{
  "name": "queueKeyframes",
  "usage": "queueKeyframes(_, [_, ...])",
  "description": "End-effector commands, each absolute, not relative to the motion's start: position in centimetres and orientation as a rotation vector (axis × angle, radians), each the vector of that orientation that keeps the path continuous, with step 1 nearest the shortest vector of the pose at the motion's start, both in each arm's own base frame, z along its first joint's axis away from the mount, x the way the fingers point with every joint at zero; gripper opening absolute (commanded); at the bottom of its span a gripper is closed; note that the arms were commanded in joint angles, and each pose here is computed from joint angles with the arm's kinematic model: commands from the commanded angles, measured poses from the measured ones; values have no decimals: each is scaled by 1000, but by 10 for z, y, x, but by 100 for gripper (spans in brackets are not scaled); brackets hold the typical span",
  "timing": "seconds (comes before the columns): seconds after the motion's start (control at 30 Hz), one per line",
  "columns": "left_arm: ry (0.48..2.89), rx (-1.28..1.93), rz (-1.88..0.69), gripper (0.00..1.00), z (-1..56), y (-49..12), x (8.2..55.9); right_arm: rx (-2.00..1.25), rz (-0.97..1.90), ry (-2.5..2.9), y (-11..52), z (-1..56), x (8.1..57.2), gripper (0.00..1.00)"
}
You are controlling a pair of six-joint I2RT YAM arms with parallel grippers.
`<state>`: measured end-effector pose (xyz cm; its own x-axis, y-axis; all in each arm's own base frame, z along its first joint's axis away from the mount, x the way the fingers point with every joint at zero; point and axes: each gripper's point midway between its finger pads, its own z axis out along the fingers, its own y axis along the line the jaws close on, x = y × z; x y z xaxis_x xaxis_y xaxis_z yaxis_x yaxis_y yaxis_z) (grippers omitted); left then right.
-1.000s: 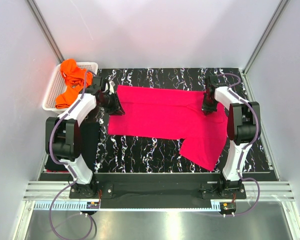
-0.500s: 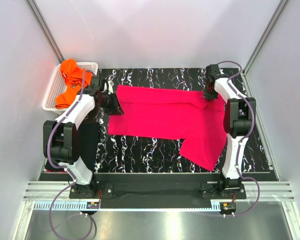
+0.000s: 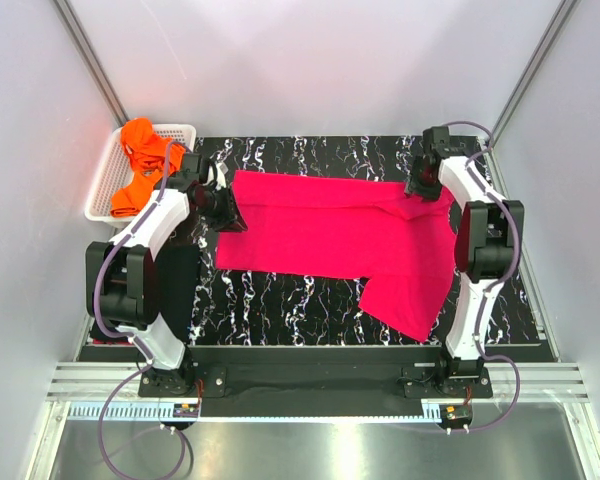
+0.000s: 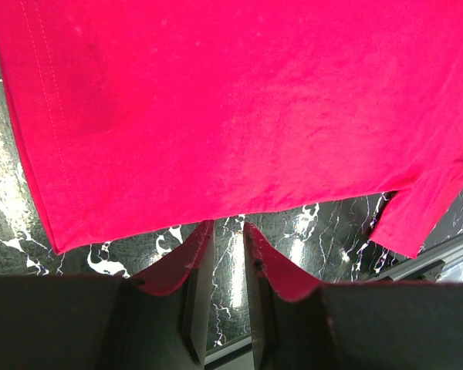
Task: Fold and stack the t-shirts
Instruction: Fold the tshirt
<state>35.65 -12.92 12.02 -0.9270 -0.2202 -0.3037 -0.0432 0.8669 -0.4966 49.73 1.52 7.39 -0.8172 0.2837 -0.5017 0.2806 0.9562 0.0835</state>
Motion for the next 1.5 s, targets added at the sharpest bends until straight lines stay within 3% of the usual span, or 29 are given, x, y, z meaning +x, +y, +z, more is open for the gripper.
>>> queueKeyframes(0.0, [2653, -170, -713, 26, 130, -130, 360, 398, 242, 2518, 46, 99, 486, 52])
queueKeyframes(0.07, [2650, -168, -717, 26, 131, -130, 362, 417, 279, 2527, 49, 95, 476, 50])
queueKeyframes(0.2, [2663, -169, -731, 26, 127, -132, 361, 437, 343, 2542, 57, 81, 462, 33])
queueKeyframes(0.27, [2663, -167, -732, 26, 127, -132, 361, 454, 349, 2561, 58, 71, 458, 33])
queueKeyframes(0.37, [2655, -161, -727, 26, 129, -131, 362, 472, 357, 2581, 59, 61, 454, 34])
queueKeyframes(0.57, [2654, -155, -722, 26, 131, -130, 363, 540, 367, 2571, 51, 48, 455, 47])
queueKeyframes(0.77, [2660, -155, -724, 26, 130, -130, 363, 609, 359, 2534, 29, 39, 466, 51])
queueKeyframes(1.1, [2662, -160, -723, 26, 129, -129, 364, 592, 405, 2497, 30, 41, 487, 54])
queueKeyframes(1.47, [2665, -162, -725, 25, 129, -128, 364, 550, 573, 2444, 50, 49, 505, 50])
